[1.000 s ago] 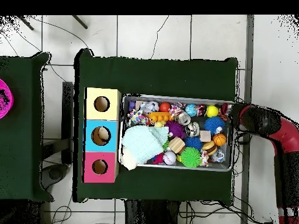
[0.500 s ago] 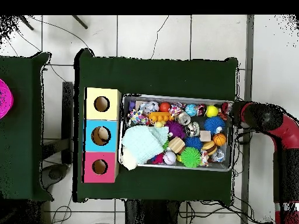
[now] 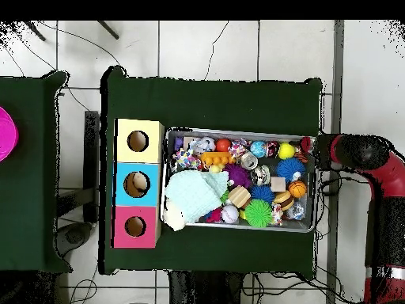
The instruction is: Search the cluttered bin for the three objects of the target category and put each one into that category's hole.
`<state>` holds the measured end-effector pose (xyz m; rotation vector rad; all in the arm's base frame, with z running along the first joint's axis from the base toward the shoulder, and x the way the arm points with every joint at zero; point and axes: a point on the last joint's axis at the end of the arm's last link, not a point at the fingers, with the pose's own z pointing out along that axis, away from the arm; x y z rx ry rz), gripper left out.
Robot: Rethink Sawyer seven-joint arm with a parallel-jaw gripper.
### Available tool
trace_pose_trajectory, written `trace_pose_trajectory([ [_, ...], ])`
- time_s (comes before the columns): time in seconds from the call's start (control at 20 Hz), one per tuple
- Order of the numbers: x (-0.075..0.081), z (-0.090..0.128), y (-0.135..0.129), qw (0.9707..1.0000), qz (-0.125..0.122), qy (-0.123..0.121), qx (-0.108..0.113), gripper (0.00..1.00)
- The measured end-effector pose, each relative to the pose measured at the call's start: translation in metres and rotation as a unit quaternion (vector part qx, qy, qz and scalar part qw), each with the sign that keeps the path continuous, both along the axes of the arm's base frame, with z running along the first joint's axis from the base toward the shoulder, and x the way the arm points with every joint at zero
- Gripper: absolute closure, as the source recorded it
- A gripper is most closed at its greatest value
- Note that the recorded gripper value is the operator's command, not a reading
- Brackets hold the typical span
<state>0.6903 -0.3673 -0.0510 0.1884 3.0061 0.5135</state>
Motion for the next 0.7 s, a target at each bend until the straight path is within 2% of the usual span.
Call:
trace_pose_trajectory([
  [0.2, 0.0015, 0.0001, -0.0013, 1.0000, -0.002, 0.005, 0.008, 0.00],
  [0.35, 0.0012, -0.0018, -0.0060, 1.0000, -0.004, 0.004, 0.006, 0.00],
  [0.4, 0.0011, -0.0024, -0.0075, 1.0000, -0.004, 0.004, 0.005, 1.00],
  [0.55, 0.0029, -0.0006, -0.0068, 0.9999, 0.000, -0.004, 0.015, 1.00],
  [0.7, 0.0027, -0.0008, -0.0067, 0.9998, 0.009, -0.008, 0.013, 1.00],
])
